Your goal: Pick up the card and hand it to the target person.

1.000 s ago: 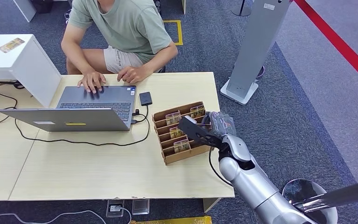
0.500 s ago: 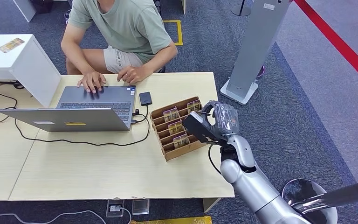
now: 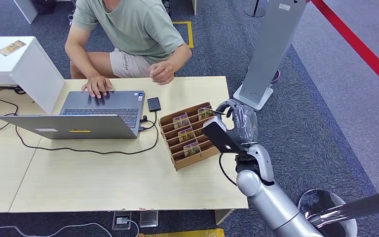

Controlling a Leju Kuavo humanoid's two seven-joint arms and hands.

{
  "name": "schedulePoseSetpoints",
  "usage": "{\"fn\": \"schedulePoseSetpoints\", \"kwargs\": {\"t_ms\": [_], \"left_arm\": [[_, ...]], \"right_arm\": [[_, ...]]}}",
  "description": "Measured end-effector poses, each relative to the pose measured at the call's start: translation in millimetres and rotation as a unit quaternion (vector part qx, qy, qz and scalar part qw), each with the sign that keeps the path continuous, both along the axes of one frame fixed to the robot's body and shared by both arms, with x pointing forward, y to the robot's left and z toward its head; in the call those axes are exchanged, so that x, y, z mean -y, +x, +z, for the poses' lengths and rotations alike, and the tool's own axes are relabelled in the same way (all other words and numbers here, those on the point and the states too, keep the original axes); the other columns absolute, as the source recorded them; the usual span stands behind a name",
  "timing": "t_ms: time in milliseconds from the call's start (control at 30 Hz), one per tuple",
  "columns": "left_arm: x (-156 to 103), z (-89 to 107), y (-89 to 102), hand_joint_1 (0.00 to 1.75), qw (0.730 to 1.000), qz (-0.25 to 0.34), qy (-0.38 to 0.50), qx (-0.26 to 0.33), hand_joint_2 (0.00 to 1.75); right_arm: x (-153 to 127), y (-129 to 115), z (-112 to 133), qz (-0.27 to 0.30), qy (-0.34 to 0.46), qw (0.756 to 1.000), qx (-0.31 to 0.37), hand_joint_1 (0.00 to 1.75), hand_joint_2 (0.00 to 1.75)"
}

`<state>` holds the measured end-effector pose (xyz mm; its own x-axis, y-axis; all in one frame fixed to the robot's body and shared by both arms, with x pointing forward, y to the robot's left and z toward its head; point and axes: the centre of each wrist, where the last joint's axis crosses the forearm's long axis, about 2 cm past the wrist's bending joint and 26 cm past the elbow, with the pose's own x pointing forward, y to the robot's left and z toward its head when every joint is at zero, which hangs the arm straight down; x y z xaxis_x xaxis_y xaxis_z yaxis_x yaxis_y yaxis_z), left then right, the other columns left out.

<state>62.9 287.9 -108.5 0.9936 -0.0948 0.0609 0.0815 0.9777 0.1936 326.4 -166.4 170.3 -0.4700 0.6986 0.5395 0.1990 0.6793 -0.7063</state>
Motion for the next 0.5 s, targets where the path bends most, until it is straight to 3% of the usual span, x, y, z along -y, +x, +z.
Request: {"fn": "schedulePoseSetpoints", "kwargs": {"t_ms": [233,500], "left_arm": [[0.1,0.1,1.0,0.00,1.000,-0.011,0.000,0.007,1.75],[0.3,0.4,2.8,0.00,1.000,-0.021,0.001,0.011,1.75]], "right_arm": [[-22.5,35.3,35.1,0.024,-0.008,1.000,-0.010,1.52,1.75],[-62.6,72.3,62.8,0.014,-0.081,0.996,-0.028,1.52,1.75]]}}
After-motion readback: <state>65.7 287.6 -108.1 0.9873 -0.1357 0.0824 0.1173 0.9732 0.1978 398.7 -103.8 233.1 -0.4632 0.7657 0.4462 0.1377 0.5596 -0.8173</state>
